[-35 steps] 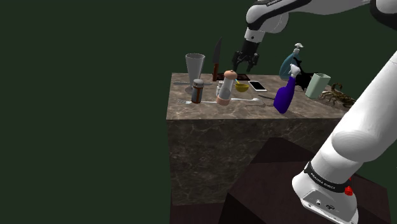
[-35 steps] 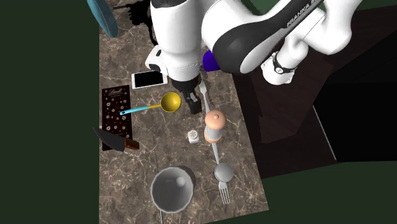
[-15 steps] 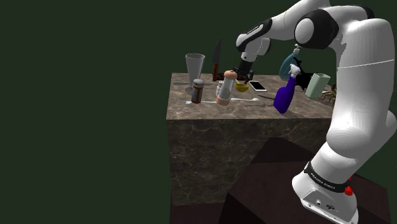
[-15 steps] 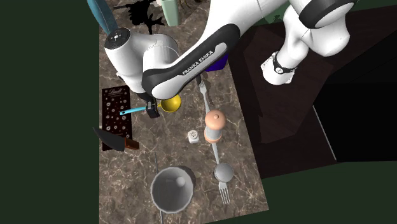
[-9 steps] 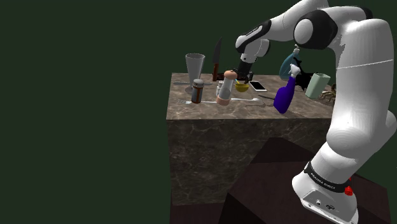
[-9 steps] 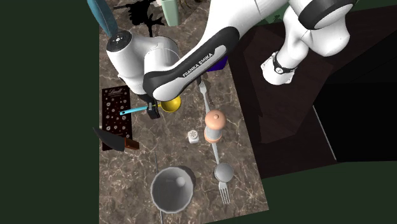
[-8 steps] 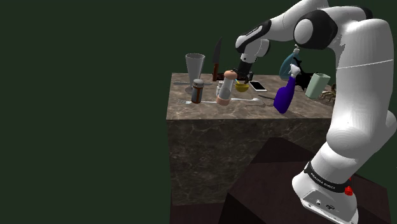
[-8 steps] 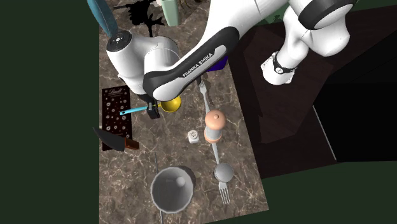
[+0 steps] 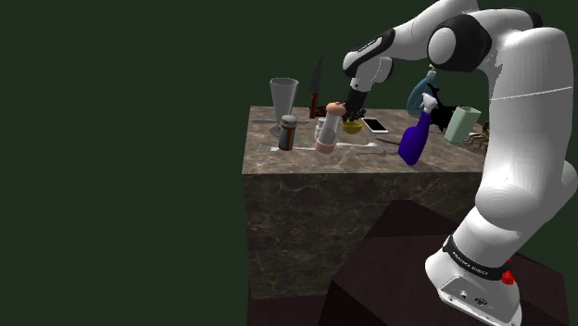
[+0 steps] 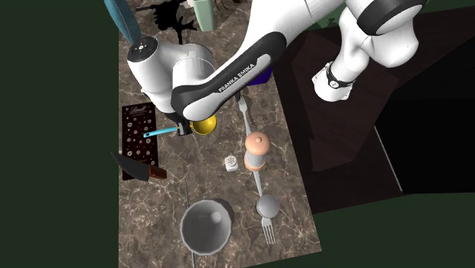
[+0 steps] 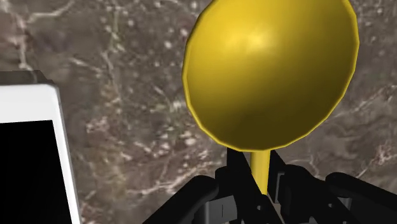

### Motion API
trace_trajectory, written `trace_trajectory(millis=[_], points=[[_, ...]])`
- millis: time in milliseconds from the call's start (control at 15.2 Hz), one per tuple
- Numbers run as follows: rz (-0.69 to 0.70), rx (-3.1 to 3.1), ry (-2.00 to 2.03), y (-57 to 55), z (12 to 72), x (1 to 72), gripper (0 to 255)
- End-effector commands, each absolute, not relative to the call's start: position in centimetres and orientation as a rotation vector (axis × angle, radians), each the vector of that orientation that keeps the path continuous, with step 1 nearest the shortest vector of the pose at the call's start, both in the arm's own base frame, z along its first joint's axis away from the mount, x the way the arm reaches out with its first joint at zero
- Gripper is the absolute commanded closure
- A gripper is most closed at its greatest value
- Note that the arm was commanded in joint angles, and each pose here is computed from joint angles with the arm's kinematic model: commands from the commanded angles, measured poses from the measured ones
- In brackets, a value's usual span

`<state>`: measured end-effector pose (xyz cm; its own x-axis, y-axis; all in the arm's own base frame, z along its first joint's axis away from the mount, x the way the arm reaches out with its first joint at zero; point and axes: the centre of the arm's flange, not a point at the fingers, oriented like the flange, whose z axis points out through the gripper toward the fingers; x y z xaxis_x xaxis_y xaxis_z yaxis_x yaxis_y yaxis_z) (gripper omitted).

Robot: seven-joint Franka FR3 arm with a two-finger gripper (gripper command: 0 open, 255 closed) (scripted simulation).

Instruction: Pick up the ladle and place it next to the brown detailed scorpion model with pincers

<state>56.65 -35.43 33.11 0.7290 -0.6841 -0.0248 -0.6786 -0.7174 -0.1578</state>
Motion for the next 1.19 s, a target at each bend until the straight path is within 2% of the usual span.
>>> trace_trajectory(millis=[0, 1122], points=[[-0.053, -2.774, 1.101, -35.4, 33.1, 56.6, 255], [-0.053, -2.774, 1.101, -35.4, 41.0, 56.6, 255]])
